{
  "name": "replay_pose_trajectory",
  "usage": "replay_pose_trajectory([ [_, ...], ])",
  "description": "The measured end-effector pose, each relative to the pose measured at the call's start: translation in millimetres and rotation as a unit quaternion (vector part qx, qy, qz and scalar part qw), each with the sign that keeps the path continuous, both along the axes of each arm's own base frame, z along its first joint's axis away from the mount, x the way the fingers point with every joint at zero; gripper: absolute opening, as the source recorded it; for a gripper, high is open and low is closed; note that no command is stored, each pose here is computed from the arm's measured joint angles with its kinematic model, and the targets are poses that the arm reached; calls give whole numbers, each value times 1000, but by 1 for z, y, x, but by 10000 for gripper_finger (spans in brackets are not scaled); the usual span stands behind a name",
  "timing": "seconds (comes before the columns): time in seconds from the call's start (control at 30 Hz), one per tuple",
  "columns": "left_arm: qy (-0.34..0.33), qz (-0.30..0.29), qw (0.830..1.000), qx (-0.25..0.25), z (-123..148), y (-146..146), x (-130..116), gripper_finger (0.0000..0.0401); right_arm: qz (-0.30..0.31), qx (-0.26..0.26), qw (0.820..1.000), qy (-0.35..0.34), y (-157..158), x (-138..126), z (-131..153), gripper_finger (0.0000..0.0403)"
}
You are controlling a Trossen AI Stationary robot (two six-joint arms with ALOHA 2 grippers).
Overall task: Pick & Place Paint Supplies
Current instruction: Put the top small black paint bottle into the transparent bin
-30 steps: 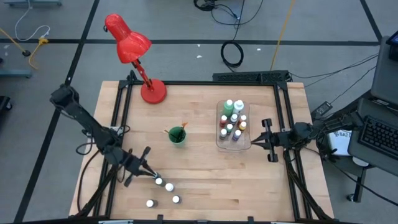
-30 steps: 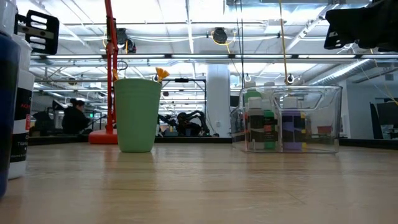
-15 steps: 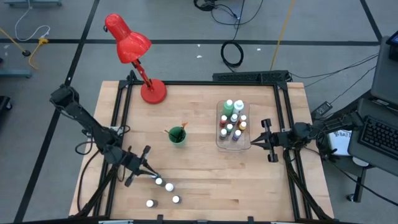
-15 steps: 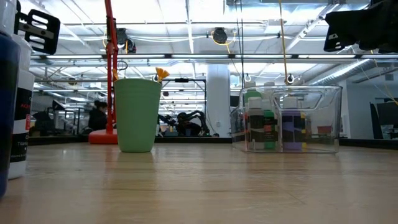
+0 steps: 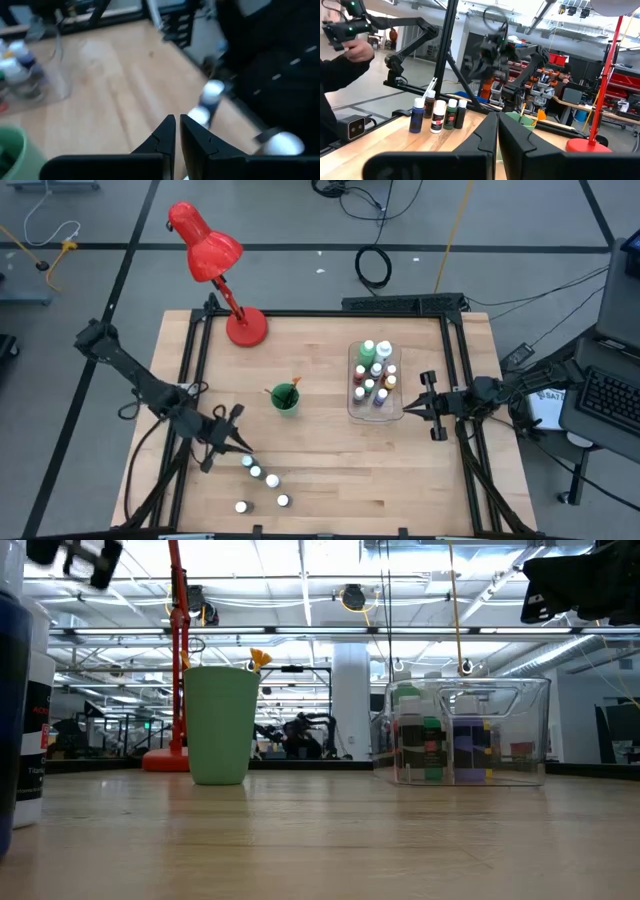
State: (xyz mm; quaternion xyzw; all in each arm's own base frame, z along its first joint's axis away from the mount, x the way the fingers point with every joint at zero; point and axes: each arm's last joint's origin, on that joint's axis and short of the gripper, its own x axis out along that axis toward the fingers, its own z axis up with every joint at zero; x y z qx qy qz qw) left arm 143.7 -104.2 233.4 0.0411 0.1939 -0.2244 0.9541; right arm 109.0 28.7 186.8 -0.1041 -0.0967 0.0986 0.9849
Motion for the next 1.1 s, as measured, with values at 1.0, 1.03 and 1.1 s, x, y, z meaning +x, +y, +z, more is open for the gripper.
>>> replay_pose_trajectory([
  [1.0, 117, 40, 991, -55, -46, 23, -1, 158, 2, 9, 1000, 0, 0, 0, 0, 9],
  [1.03, 124, 39, 990, -61, -48, 23, -2, 176, 2, 9, 1000, 0, 0, 0, 0, 9],
  [1.1, 137, 33, 988, -66, -53, 23, -4, 210, 1, 9, 1000, 0, 0, 0, 0, 9],
])
